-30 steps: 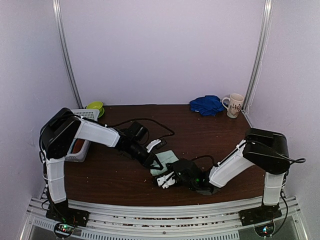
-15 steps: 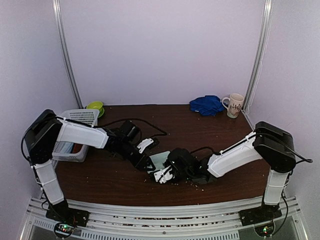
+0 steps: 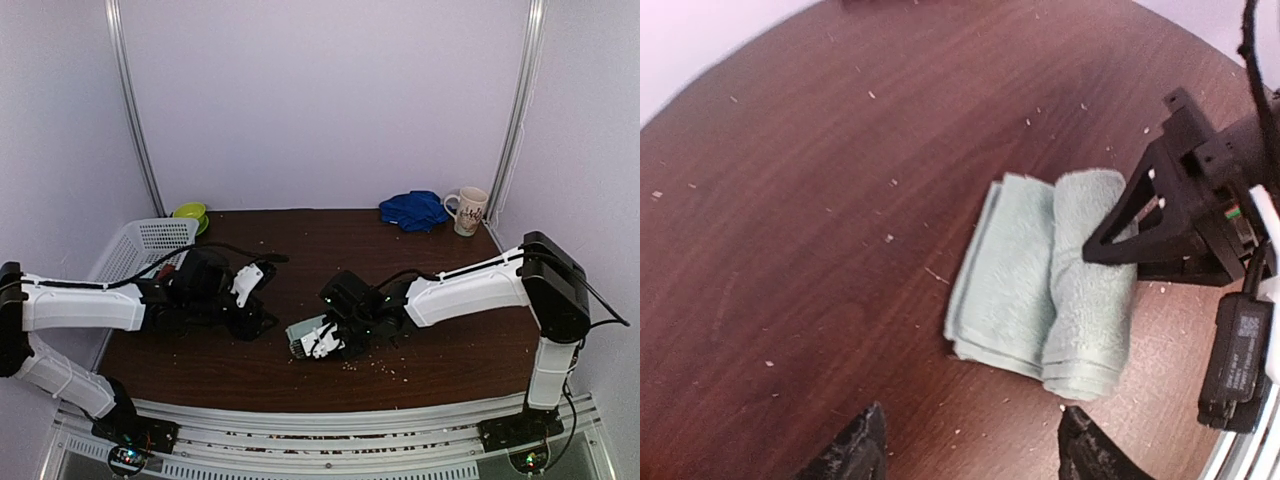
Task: Roll the towels
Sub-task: Roll the towel at the center of the board.
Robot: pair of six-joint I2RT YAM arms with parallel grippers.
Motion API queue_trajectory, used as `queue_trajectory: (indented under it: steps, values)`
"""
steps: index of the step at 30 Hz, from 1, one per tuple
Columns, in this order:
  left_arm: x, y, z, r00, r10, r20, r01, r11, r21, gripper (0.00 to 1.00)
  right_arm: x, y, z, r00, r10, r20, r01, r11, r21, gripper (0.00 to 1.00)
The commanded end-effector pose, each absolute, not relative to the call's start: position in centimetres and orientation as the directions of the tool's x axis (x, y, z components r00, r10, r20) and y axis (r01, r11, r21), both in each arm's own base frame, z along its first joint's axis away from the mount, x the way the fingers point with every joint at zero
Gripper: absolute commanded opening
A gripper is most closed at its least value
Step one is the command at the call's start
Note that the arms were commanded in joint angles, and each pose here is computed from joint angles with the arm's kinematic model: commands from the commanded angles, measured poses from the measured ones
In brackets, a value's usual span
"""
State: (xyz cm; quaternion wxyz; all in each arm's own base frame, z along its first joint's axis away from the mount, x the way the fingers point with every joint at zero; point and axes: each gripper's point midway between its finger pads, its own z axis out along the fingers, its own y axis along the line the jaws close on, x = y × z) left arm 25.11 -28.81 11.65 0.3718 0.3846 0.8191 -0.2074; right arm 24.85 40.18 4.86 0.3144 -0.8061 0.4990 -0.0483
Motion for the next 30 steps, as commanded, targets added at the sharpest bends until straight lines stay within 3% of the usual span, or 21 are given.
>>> queue_trajectory:
  steps: [1,6,16,23,30]
  values:
    - [25.2,-28.7,16.2,-0.222,0.370,-0.902,0.773,0.631,0.068,0.60,21.0,37.8,2.0,0.447,-0.864,-0.230,-0.884,-0.388,-0.262,0.01]
    - [22.2,-29.0,16.8,-0.099,0.379,-0.920,0.801,0.579,0.152,0.60,20.2,38.0,1.3,0.409,-0.887,-0.215,-0.912,-0.390,-0.126,0.01]
    - [21.5,-28.8,14.8,-0.137,0.394,-0.909,0.791,0.596,0.139,0.61,19.8,37.9,-0.9,0.361,-0.921,-0.146,-0.913,-0.381,0.143,0.03]
    - [19.5,-28.8,15.2,-0.066,0.357,-0.932,0.841,0.523,0.140,0.61,20.8,38.0,-1.6,0.315,-0.940,-0.128,-0.913,-0.338,0.229,0.03]
    - [17.5,-30.8,12.3,-0.020,0.470,-0.882,0.873,0.438,0.214,0.61,21.4,38.4,-1.4,0.288,-0.947,-0.140,-0.911,-0.316,0.265,0.05]
